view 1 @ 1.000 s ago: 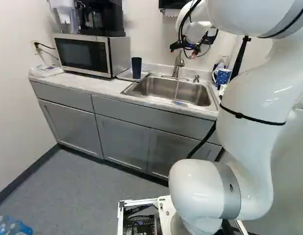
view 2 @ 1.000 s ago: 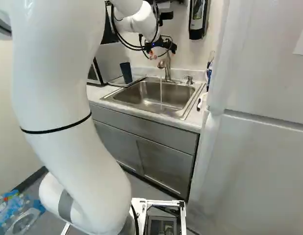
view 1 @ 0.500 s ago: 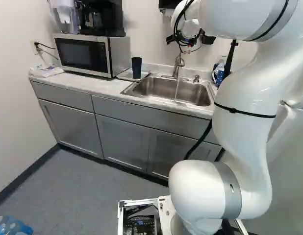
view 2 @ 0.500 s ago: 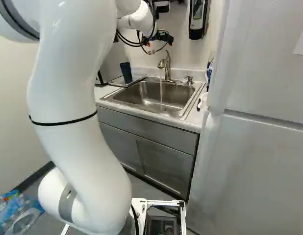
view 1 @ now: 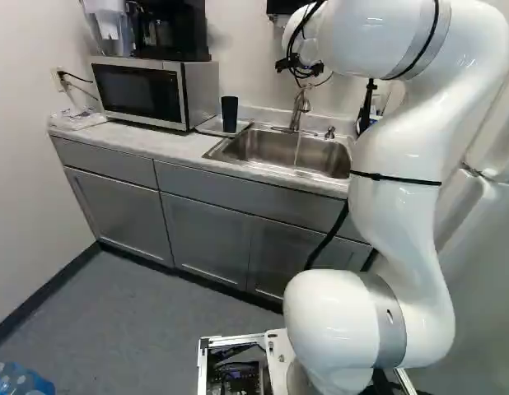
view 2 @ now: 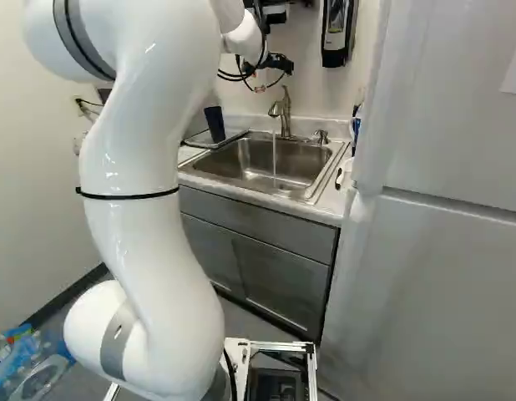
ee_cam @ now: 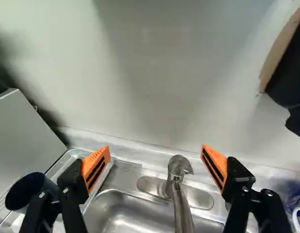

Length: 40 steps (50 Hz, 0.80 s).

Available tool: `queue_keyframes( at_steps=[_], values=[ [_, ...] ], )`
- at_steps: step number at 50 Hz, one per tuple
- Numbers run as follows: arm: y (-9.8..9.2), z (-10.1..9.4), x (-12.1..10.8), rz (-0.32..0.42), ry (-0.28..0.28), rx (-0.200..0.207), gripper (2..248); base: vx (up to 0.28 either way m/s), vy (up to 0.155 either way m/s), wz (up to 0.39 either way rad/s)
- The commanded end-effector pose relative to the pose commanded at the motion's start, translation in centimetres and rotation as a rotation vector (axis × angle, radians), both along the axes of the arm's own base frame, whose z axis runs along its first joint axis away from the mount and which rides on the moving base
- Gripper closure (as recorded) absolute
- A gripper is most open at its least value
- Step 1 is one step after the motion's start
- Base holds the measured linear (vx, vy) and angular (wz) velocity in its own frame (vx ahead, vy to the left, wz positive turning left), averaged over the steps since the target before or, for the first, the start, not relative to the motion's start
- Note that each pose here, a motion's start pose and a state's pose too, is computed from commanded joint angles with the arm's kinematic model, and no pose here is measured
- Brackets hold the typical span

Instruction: Rinse the cup and place it in the tray

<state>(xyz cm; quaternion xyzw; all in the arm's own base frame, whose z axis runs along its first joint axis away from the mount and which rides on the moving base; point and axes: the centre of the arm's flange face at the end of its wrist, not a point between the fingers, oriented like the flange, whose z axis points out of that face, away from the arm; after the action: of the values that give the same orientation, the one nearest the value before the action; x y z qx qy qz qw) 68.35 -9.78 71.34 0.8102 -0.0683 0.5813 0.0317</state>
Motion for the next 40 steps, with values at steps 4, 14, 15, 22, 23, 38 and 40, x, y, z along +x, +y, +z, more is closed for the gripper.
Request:
queue_keyframes(
  at_steps=[4,14,15,22,23,38,40],
  values=[
    [0.3,-0.1,0.6,0.005,-0.003,0.0,3,0.0,0.0,0.0],
    [0.5,-0.7,1.1,0.009,0.004,0.001,3,0.0,0.0,0.0],
    [0.5,-0.8,1.1,0.009,0.005,0.001,3,0.0,0.0,0.0],
    [0.5,-0.9,1.2,0.009,0.007,0.001,3,0.0,0.0,0.0],
    [0.5,-0.9,1.2,0.009,0.007,0.001,3,0.0,0.0,0.0],
    [0.4,-1.4,1.2,0.008,0.016,0.002,3,0.0,0.0,0.0],
    [0.4,-1.6,1.3,0.008,0.02,0.003,3,0.0,0.0,0.0]
  ],
)
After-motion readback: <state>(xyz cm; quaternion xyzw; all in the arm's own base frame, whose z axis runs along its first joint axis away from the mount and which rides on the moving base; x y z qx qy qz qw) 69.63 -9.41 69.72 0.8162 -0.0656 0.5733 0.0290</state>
